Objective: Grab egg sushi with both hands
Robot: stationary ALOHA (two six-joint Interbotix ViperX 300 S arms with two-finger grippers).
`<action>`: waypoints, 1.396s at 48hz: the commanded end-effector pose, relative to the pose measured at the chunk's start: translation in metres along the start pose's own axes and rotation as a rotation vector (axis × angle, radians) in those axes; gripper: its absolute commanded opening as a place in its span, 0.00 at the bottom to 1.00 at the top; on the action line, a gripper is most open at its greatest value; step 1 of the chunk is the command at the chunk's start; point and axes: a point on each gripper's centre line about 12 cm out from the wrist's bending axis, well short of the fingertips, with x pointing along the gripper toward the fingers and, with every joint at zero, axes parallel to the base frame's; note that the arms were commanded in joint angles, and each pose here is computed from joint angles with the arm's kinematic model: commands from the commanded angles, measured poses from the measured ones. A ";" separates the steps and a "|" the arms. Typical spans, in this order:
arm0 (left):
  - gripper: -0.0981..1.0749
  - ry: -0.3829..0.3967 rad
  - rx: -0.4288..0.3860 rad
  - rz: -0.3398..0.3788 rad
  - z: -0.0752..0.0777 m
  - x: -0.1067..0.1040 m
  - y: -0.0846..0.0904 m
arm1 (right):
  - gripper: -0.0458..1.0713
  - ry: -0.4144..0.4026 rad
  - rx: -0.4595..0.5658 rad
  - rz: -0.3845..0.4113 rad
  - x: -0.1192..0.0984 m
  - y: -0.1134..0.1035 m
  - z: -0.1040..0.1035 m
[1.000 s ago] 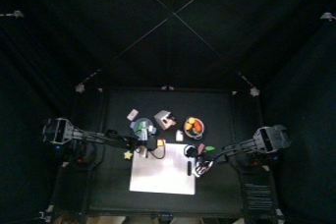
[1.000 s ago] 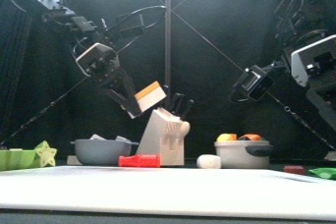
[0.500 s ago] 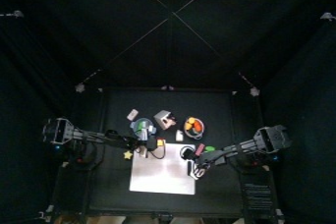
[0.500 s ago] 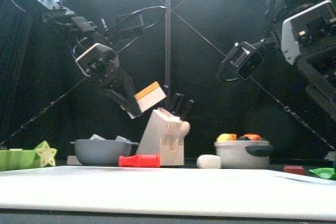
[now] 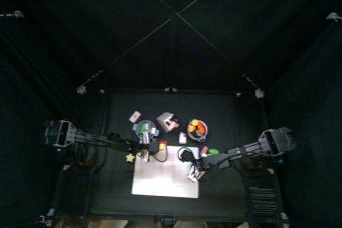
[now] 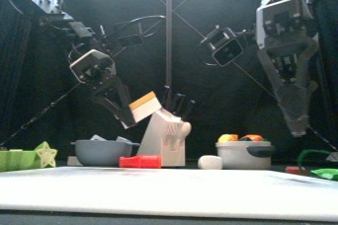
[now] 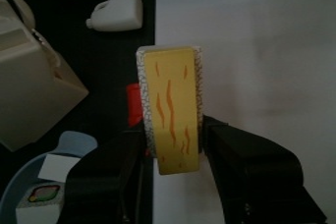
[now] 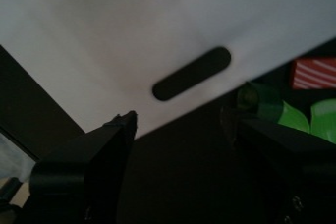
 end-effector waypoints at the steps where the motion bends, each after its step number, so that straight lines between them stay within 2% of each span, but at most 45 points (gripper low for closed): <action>1: 0.59 -0.046 -0.006 -0.012 0.015 -0.003 -0.002 | 0.93 -0.106 -0.002 0.101 -0.023 0.012 0.014; 7: 0.59 -0.073 0.001 -0.036 0.018 -0.004 -0.007 | 0.93 -0.204 0.037 0.166 -0.037 0.006 0.035; 11: 0.59 -0.109 -0.001 -0.057 0.022 -0.007 -0.009 | 0.93 -0.262 0.030 0.181 -0.045 0.001 0.044; 24: 0.59 -0.256 -0.001 -0.154 0.032 -0.024 -0.019 | 0.93 -0.501 -0.131 0.177 -0.073 -0.007 0.070; 39: 0.59 -0.385 -0.058 -0.267 0.030 -0.038 -0.031 | 0.93 -0.651 -0.268 0.206 -0.089 0.002 0.082; 48: 0.59 -0.406 -0.078 -0.298 0.028 -0.037 -0.034 | 0.93 -0.769 -0.356 0.270 -0.107 0.016 0.093; 53: 0.59 -0.401 -0.084 -0.298 0.027 -0.036 -0.034 | 0.93 -0.790 -0.374 0.276 -0.111 0.018 0.095; 67: 0.58 -0.406 -0.198 -0.287 0.032 -0.032 -0.029 | 0.93 -0.795 -0.363 0.282 -0.104 0.024 0.109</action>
